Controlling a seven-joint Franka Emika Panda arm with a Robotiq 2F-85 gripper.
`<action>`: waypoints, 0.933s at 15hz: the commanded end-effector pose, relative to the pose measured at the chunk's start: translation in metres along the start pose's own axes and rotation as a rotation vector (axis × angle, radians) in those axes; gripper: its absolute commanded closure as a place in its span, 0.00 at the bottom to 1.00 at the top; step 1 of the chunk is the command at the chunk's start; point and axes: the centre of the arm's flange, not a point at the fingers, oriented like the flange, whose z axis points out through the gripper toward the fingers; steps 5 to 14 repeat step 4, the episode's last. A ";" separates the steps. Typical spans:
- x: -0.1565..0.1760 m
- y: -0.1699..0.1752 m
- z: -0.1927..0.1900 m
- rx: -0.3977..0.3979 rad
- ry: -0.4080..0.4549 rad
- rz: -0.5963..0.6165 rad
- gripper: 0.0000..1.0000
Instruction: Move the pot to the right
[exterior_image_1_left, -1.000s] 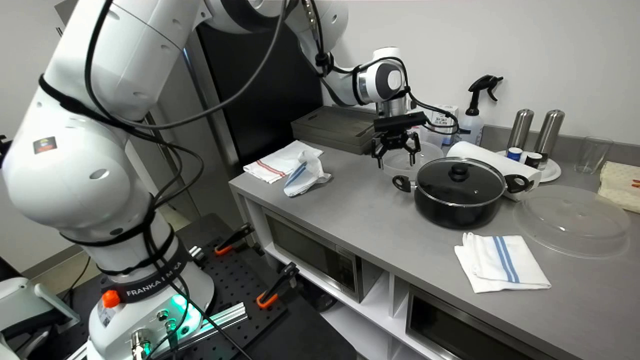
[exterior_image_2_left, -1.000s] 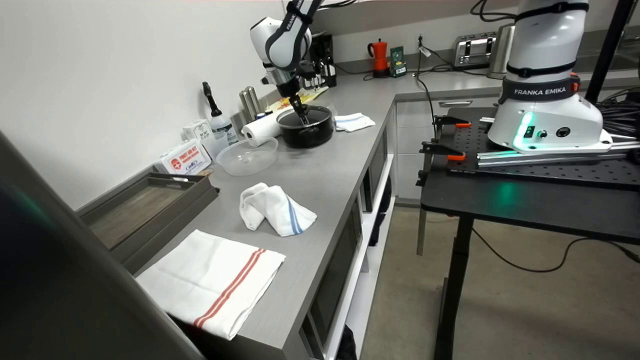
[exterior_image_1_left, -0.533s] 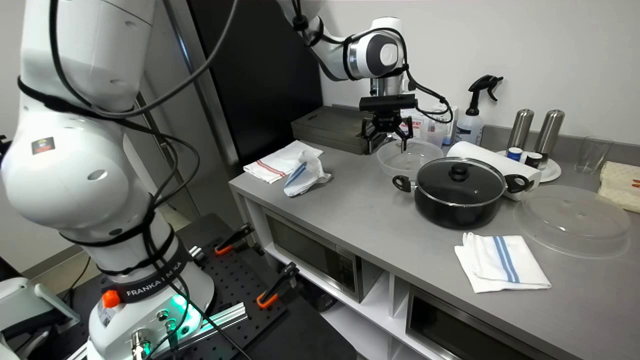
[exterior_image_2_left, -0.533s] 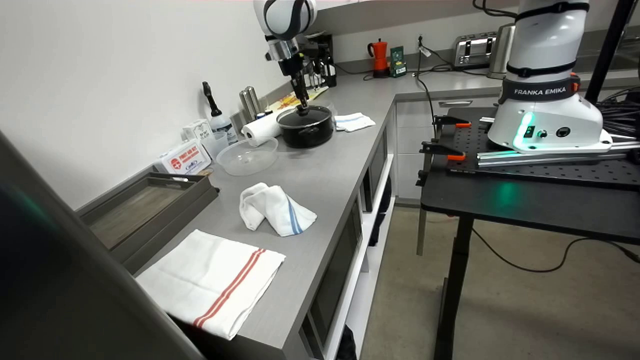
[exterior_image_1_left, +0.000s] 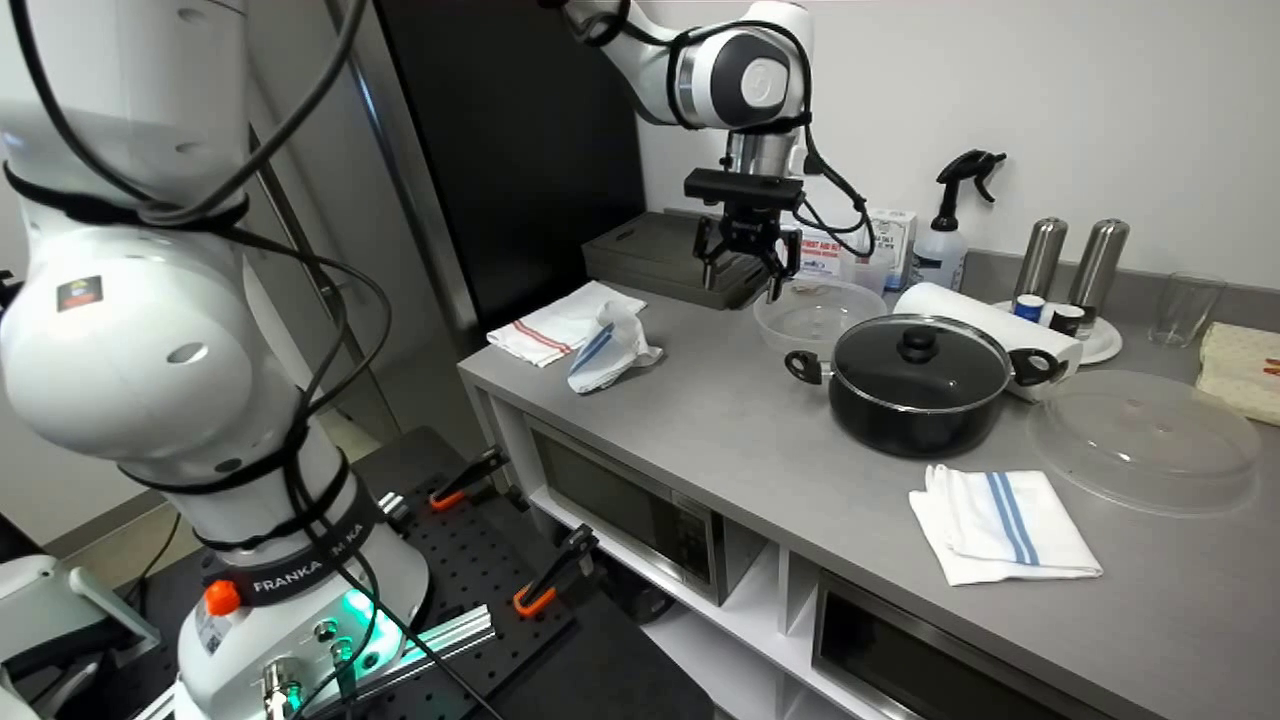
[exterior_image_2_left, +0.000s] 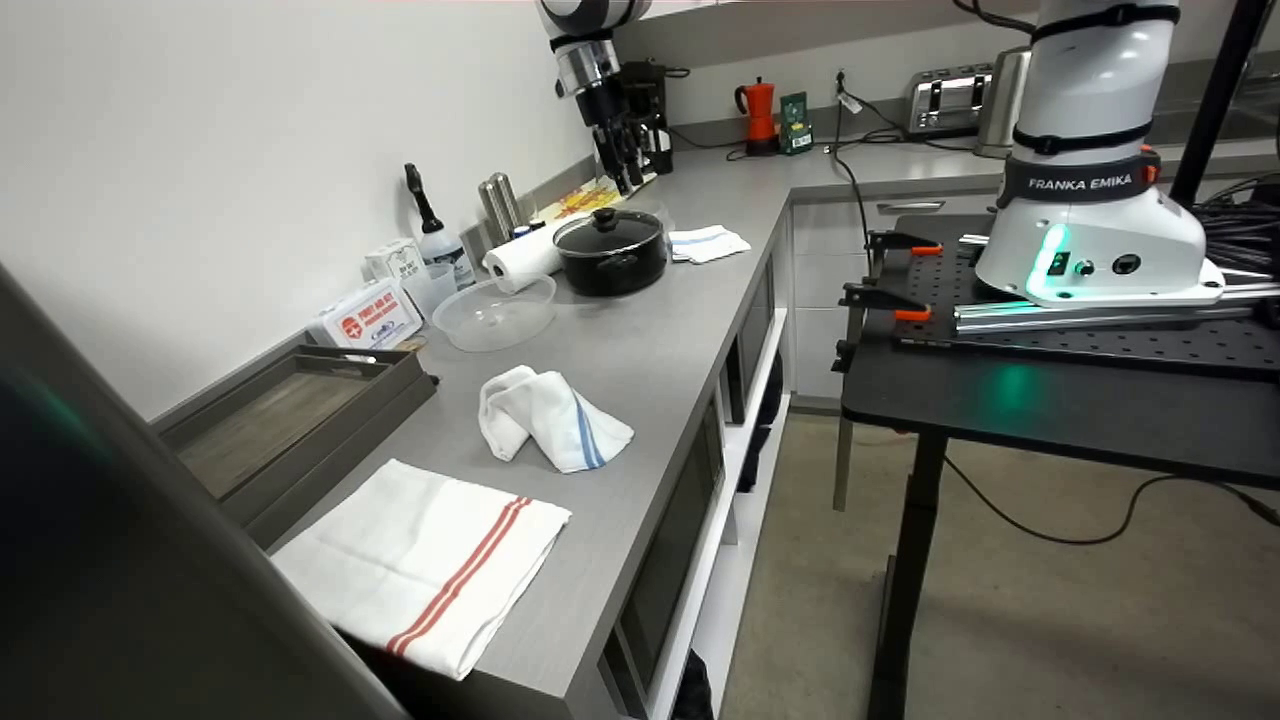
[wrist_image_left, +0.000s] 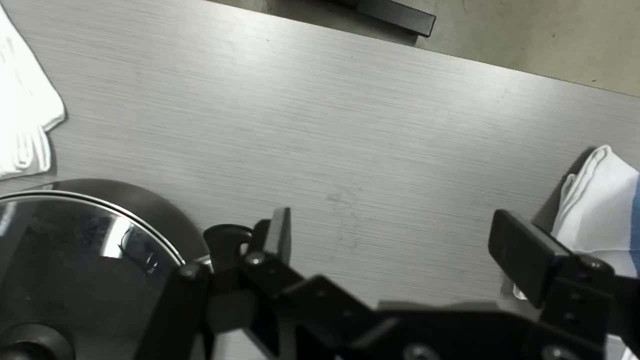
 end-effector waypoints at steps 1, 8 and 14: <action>0.001 0.000 0.002 0.001 -0.002 -0.001 0.00; 0.002 0.000 0.005 0.002 -0.006 -0.002 0.00; 0.002 0.000 0.005 0.002 -0.006 -0.002 0.00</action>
